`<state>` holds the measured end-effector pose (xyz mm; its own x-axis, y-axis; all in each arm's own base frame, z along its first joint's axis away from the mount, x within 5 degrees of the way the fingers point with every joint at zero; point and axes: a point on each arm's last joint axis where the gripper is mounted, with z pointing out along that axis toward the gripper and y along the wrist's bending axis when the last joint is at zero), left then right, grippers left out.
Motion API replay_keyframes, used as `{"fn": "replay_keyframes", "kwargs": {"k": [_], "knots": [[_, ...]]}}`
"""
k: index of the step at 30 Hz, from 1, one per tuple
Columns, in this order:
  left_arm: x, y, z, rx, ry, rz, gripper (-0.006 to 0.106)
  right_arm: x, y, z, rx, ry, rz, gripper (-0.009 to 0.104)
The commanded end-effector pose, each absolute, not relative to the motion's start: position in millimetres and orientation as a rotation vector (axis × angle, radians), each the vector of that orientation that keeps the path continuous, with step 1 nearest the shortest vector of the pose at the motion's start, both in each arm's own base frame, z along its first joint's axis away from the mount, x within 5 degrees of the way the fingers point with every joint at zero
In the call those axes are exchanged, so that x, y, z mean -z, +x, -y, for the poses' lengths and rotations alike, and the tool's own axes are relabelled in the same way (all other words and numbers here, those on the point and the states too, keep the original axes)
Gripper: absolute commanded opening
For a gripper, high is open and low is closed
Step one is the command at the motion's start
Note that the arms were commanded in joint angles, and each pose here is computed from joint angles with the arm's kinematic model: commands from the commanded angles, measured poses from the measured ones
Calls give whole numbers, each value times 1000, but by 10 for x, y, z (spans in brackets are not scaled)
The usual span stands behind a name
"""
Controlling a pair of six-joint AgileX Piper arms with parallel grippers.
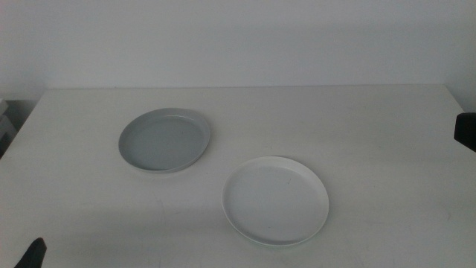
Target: Stack the three bowls on top of each other.
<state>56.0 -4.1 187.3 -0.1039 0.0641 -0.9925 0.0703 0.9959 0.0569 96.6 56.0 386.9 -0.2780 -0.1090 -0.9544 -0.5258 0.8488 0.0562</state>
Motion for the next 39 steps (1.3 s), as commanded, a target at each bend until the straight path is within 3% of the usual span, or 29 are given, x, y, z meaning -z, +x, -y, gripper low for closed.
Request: {"fn": "replay_keyframes", "kwargs": {"k": [1, 7, 14, 26, 32, 39], "knots": [[-1956, 561, 28, 1, 70, -1597, 105, -4002, 983, -541, -424, -441, -1741, 52], [-1977, 562, -25, -69, -9, -1594, 105, -4002, 983, -541, -424, -441, -1741, 52], [-2458, 725, -58, -2, -140, -1654, 105, -4002, 983, -541, -424, -441, -1741, 52], [-3597, 1757, -115, 37, -89, -1981, 105, -4001, 984, -540, -420, -442, -1741, 52], [-3864, 2305, -150, 77, -90, -2054, 105, -4001, 984, -540, -420, -442, -1741, 52], [-3817, 2815, -172, 121, -74, -2119, 105, -4001, 984, -540, -420, -442, -1741, 52]]}}
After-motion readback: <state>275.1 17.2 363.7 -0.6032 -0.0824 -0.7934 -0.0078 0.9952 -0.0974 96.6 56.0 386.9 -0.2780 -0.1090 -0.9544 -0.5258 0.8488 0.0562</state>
